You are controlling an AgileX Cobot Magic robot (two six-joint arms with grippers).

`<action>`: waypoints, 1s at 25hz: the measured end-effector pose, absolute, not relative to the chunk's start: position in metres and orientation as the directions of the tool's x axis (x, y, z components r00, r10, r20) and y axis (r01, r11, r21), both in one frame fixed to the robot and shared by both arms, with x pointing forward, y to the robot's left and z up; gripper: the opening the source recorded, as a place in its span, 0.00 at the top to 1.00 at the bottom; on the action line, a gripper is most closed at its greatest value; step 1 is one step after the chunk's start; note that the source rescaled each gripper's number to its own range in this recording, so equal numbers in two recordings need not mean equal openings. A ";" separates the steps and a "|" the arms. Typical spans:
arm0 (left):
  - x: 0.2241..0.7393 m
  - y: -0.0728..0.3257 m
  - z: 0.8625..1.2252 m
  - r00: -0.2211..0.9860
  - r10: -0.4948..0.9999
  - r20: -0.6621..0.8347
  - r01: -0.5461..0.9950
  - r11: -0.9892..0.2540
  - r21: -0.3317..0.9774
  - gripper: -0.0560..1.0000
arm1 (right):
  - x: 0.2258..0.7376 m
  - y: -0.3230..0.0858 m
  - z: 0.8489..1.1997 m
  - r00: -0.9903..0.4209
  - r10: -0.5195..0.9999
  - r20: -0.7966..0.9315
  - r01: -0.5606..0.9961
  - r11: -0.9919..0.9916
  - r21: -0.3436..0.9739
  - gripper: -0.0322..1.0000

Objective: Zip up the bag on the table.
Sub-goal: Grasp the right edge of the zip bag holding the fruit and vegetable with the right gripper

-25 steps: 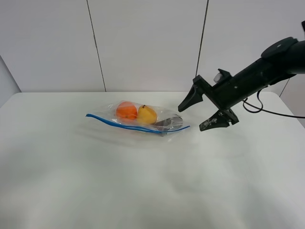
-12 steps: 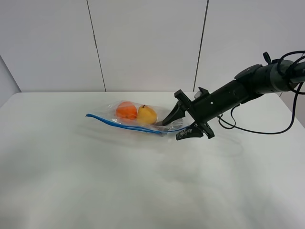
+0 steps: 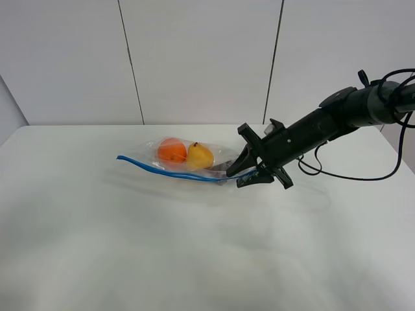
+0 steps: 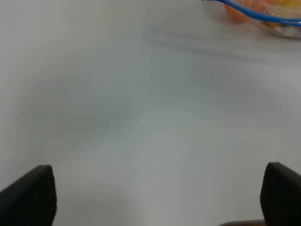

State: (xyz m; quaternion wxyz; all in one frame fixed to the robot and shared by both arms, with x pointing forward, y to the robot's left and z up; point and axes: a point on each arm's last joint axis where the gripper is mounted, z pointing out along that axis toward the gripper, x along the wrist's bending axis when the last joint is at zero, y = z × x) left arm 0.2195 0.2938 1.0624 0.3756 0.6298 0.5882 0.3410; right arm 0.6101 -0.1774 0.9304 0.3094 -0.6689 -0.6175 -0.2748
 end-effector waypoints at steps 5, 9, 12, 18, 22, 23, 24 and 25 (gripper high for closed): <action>0.220 0.294 1.062 0.075 0.997 -0.012 0.485 -0.026 0.874 0.00 | 0.609 -0.177 0.931 0.086 0.651 0.754 0.996 -0.033 -0.085 0.69; 0.220 0.294 1.062 0.075 0.997 -0.012 0.485 -0.026 0.874 0.00 | 0.607 -0.177 0.932 0.086 0.647 0.758 0.995 -0.022 -0.095 0.70; 0.220 0.294 1.062 0.075 0.997 -0.012 0.485 -0.026 0.874 0.00 | 0.607 -0.177 0.932 0.084 0.647 0.758 0.995 -0.014 -0.098 0.70; 0.220 0.294 1.062 0.075 0.997 -0.012 0.485 -0.026 0.874 0.00 | 0.605 -0.178 0.930 0.064 0.661 0.747 0.995 0.010 -0.094 0.46; 0.220 0.294 1.062 0.075 0.997 -0.012 0.485 -0.026 0.874 0.00 | 0.608 -0.179 0.933 0.019 0.679 0.734 0.997 0.039 -0.063 0.32; 0.220 0.294 1.062 0.075 0.997 -0.012 0.485 -0.026 0.874 0.00 | 0.610 -0.179 0.936 0.009 0.680 0.733 0.998 0.043 -0.052 0.32; 0.220 0.294 1.062 0.075 0.997 -0.012 0.485 -0.026 0.874 0.00 | 0.611 -0.179 0.937 0.002 0.681 0.732 0.998 0.044 -0.044 0.32; 0.220 0.294 1.062 0.075 0.997 -0.012 0.485 -0.026 0.874 0.00 | 0.613 -0.178 0.940 -0.005 0.681 0.732 0.998 0.047 -0.037 0.32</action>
